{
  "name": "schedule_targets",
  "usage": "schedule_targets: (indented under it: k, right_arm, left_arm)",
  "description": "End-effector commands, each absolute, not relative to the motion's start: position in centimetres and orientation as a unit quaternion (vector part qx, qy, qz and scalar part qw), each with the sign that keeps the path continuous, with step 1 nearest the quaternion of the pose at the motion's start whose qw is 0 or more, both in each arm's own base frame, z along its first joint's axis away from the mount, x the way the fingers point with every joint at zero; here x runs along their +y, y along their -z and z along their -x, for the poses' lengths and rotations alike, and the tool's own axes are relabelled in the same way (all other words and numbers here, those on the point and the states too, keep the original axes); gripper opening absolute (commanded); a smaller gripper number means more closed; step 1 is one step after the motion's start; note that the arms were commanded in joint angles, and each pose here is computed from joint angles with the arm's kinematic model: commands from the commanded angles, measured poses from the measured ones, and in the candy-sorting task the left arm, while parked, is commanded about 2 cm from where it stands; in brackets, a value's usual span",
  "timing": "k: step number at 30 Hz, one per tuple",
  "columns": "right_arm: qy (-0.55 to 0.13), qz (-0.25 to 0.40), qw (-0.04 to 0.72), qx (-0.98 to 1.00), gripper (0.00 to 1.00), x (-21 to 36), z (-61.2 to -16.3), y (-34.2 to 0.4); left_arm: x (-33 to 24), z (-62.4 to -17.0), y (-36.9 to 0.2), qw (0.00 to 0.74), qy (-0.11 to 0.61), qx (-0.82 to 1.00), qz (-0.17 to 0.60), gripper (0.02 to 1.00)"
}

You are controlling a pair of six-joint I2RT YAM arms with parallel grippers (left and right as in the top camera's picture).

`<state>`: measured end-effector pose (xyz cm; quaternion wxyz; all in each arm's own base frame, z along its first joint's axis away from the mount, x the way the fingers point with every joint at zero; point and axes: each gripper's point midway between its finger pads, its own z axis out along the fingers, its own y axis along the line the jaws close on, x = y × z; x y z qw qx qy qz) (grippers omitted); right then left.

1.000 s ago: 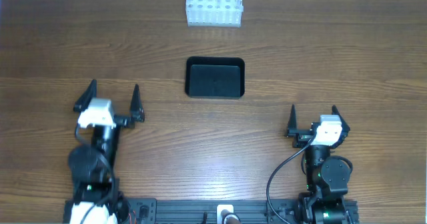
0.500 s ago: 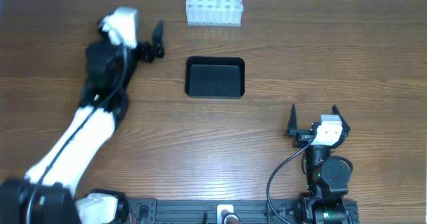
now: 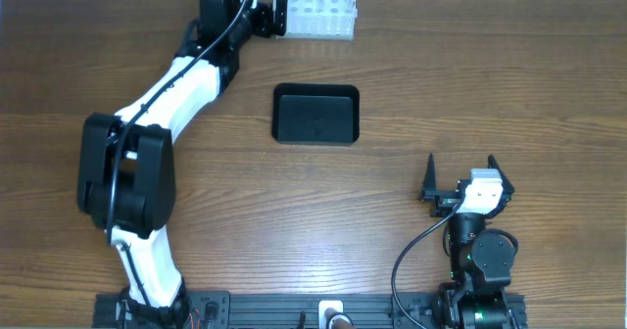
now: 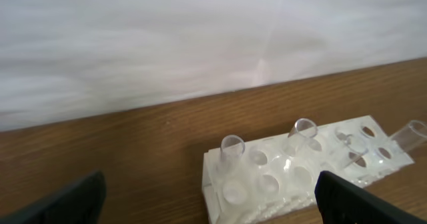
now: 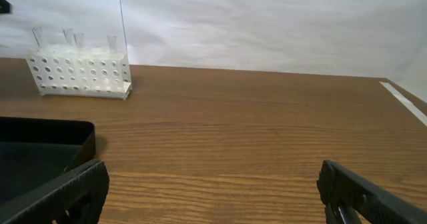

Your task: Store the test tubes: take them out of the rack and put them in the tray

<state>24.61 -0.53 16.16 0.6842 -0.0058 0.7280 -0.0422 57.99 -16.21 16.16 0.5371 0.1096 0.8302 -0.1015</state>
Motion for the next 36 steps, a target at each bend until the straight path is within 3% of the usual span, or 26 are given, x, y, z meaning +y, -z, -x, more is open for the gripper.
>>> schedule_targets:
  k: [1,13,23,29,36]
  right_arm:
    - [0.046,0.0,0.683,0.729,0.991,-0.8,-24.6,-15.9]
    - [0.046,0.0,0.683,0.729,0.993,-0.8,-24.6,-15.9]
    - [0.046,0.0,0.683,0.729,0.993,-0.8,-24.6,-15.9]
    - [0.046,0.0,0.683,0.729,0.993,-0.8,-24.6,-15.9]
    - [0.046,0.0,0.683,0.729,0.991,-0.8,-24.6,-15.9]
  left_arm:
    - [-18.1,-60.4,-15.5,0.538,0.113,0.828,-0.114,0.996]
    - [-18.6,-62.9,-12.5,0.535,0.087,0.837,-0.077,0.98]
    - [-18.1,-62.9,-12.5,0.535,0.074,0.839,-0.07,0.974]
    - [-18.1,-63.1,-11.7,0.533,0.071,0.84,-0.069,0.766]
    - [-18.6,-63.0,-10.6,0.529,0.073,0.842,-0.073,0.634]
